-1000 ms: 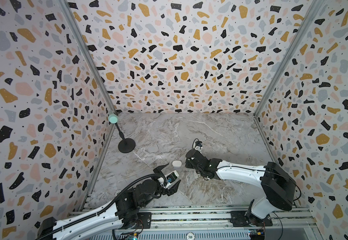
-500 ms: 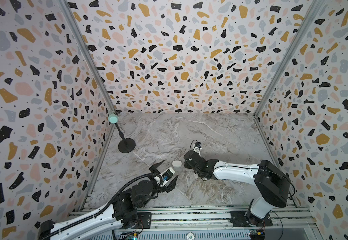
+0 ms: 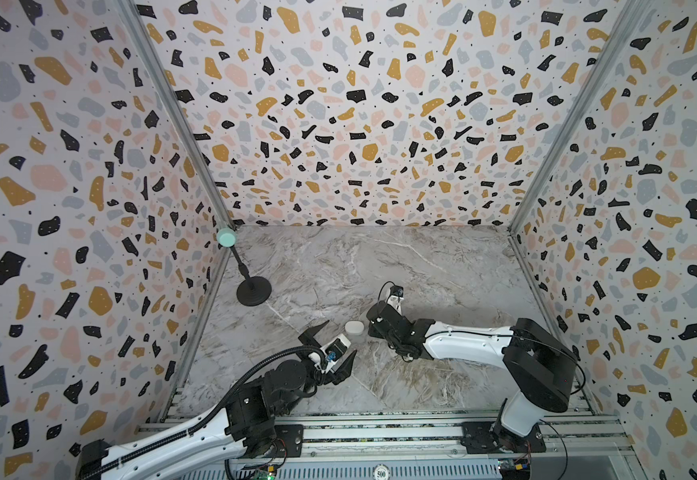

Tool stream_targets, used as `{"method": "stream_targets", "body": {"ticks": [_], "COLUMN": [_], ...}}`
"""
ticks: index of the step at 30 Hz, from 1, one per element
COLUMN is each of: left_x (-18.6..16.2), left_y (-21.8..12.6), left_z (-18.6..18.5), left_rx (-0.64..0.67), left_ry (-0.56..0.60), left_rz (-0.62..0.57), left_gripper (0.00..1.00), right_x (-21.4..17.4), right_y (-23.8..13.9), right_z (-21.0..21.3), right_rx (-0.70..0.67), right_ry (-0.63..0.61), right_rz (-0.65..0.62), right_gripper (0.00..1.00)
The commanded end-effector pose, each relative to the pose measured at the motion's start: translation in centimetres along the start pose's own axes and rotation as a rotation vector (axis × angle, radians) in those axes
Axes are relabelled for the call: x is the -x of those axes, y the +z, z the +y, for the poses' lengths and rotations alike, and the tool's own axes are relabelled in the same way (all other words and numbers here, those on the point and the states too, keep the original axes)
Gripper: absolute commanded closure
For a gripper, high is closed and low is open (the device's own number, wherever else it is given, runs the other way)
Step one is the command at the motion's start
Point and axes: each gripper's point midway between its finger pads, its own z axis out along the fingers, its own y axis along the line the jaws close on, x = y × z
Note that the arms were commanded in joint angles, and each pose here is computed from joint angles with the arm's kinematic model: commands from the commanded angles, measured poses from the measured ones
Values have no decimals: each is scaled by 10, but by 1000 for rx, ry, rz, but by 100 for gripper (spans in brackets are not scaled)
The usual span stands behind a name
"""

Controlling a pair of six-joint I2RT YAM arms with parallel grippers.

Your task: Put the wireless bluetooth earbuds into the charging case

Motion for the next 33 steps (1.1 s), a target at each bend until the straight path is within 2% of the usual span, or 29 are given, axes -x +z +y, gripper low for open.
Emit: {"method": "stream_targets", "body": {"ticks": [1,33], "left_x": [8,5], "left_y": [1,3], "left_z": [4,0], "left_rx": [14,-6], "left_ry": [-28,-20], "left_rz": [-32,-20], "left_gripper": [0,0], "right_x": [8,-11], "right_y": [-1,10], "right_z": [8,-5], "right_rx": [12,-8], "right_ry": [30,69], "right_rz": [-32,-7], "right_gripper": [92,94]}}
